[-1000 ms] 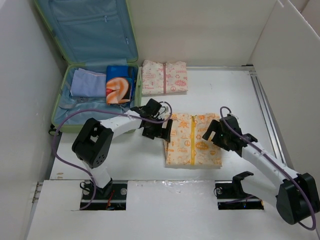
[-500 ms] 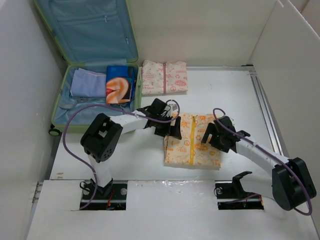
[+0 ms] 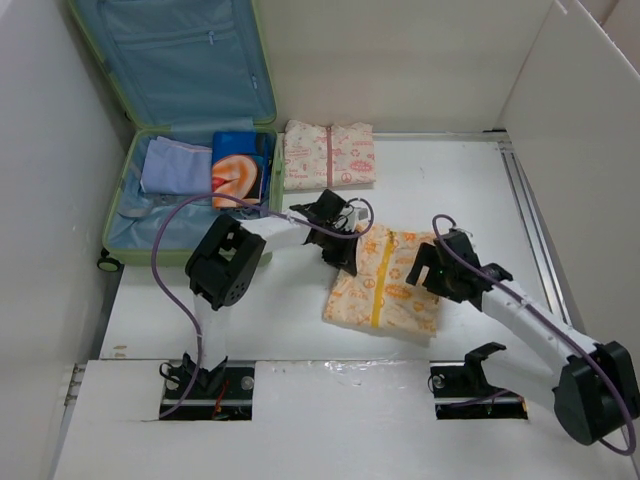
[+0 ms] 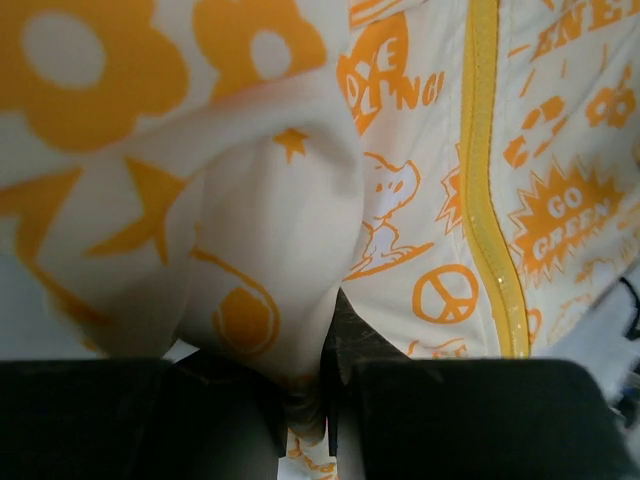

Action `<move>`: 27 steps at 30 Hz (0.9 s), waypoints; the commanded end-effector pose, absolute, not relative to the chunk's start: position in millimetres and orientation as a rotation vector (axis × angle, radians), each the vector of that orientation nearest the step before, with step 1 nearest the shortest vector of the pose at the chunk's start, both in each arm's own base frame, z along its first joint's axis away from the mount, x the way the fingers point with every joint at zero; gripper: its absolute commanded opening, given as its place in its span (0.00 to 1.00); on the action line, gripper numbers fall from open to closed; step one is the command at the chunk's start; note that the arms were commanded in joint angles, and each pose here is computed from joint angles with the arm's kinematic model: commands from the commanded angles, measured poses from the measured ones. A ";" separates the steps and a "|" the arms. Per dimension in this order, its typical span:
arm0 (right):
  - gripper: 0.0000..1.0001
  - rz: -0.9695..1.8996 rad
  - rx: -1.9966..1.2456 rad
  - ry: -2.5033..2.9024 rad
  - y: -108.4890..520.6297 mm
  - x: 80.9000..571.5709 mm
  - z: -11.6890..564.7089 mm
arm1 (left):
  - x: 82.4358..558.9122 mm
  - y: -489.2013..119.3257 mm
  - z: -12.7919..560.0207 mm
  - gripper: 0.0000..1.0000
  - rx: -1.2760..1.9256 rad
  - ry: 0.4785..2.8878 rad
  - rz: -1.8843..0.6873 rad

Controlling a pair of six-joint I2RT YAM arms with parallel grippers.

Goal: Pack the luggage

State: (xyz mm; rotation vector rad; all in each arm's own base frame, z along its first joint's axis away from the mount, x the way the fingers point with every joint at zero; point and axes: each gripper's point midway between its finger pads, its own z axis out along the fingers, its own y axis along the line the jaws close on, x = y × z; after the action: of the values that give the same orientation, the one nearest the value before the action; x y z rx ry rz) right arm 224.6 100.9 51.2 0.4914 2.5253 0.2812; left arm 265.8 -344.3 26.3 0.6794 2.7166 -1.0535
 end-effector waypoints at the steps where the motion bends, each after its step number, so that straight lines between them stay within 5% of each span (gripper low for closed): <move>1: 0.96 0.230 0.361 2.384 91.5 242.8 114.0 | 298.1 -298.9 43.6 0.00 0.836 2.674 -0.544; 16: 0.96 0.151 0.215 2.099 74.0 272.2 233.1 | 409.1 -158.5 224.2 0.00 0.747 2.299 0.504; 22: 0.97 0.135 0.167 2.074 82.0 295.2 243.7 | 421.0 -85.2 289.6 0.00 0.570 2.268 0.669; 27: 0.97 0.122 0.128 2.056 86.3 319.1 250.7 | 426.0 -14.5 291.1 0.00 0.435 2.327 0.711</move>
State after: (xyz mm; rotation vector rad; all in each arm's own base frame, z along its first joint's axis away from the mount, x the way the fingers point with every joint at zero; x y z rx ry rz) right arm 294.3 83.1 214.3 0.1573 2.1753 0.1093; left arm 436.9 -94.2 237.7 0.5900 2.3743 0.5187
